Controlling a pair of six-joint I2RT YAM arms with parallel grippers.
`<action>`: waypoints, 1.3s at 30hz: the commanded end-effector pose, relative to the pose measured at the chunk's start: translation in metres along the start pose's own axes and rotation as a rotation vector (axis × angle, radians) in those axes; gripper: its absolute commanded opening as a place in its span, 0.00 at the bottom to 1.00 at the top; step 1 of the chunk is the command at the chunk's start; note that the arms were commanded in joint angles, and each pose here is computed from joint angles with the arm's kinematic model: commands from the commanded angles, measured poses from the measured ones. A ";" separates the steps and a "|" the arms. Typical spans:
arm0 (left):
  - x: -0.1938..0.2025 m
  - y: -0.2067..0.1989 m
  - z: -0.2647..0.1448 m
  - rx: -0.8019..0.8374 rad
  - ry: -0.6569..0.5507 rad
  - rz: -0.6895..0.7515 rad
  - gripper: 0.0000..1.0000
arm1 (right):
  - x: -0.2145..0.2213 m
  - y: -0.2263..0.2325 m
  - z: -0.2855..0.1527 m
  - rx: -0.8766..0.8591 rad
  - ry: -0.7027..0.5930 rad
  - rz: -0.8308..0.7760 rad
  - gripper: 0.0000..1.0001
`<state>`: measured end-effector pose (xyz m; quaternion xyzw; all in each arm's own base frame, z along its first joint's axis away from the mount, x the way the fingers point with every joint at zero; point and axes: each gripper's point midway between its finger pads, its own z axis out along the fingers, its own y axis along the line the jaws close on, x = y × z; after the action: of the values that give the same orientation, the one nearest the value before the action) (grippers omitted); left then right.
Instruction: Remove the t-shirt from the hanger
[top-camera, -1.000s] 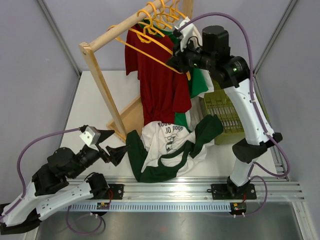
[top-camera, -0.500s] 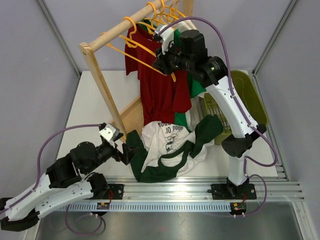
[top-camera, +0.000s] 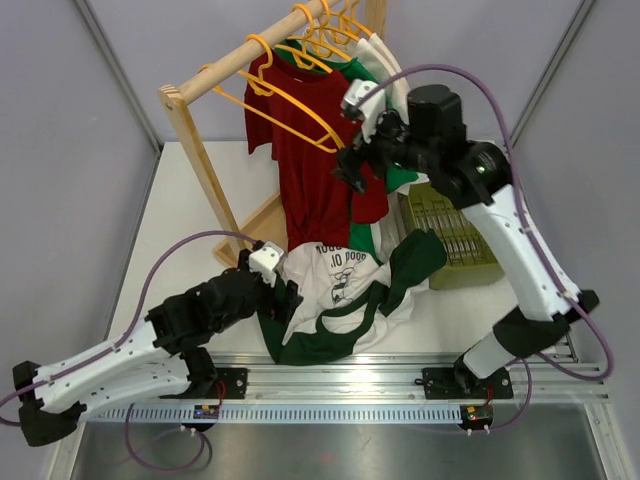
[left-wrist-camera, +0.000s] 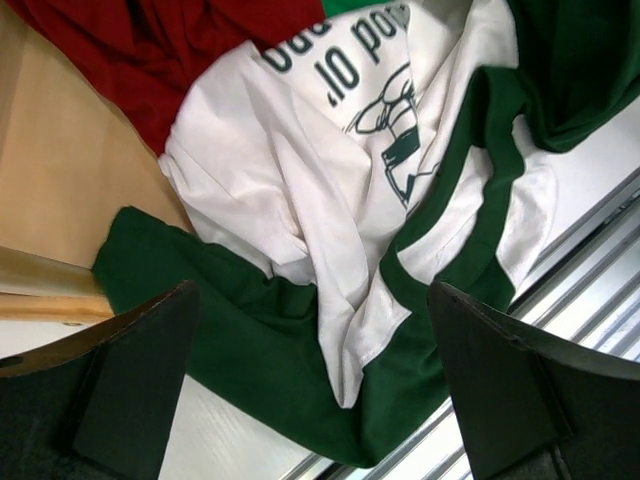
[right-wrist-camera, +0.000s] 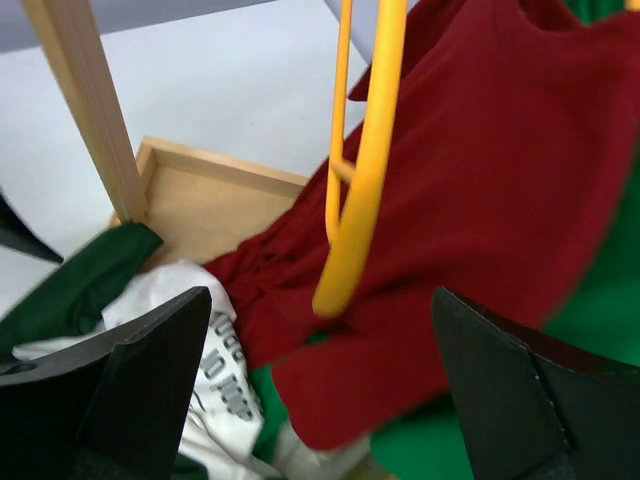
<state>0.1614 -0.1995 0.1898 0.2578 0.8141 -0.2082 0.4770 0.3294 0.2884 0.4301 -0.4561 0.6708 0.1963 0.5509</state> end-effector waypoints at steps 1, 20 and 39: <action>0.007 -0.006 0.023 -0.022 0.026 -0.075 0.99 | 0.004 -0.005 -0.052 0.034 -0.017 -0.152 0.99; 0.046 0.006 0.137 -0.309 0.084 -0.155 0.29 | 0.183 0.114 -0.099 -0.456 0.101 -0.010 1.00; -0.189 -0.109 -0.018 0.428 -0.458 -0.007 0.00 | 0.119 0.133 -0.075 -0.751 -0.221 0.072 1.00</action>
<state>0.1756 -0.3040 0.2794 0.2637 0.7268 -0.3579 0.5235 0.1750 0.2275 0.2490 -0.5896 0.5770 0.4303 0.3664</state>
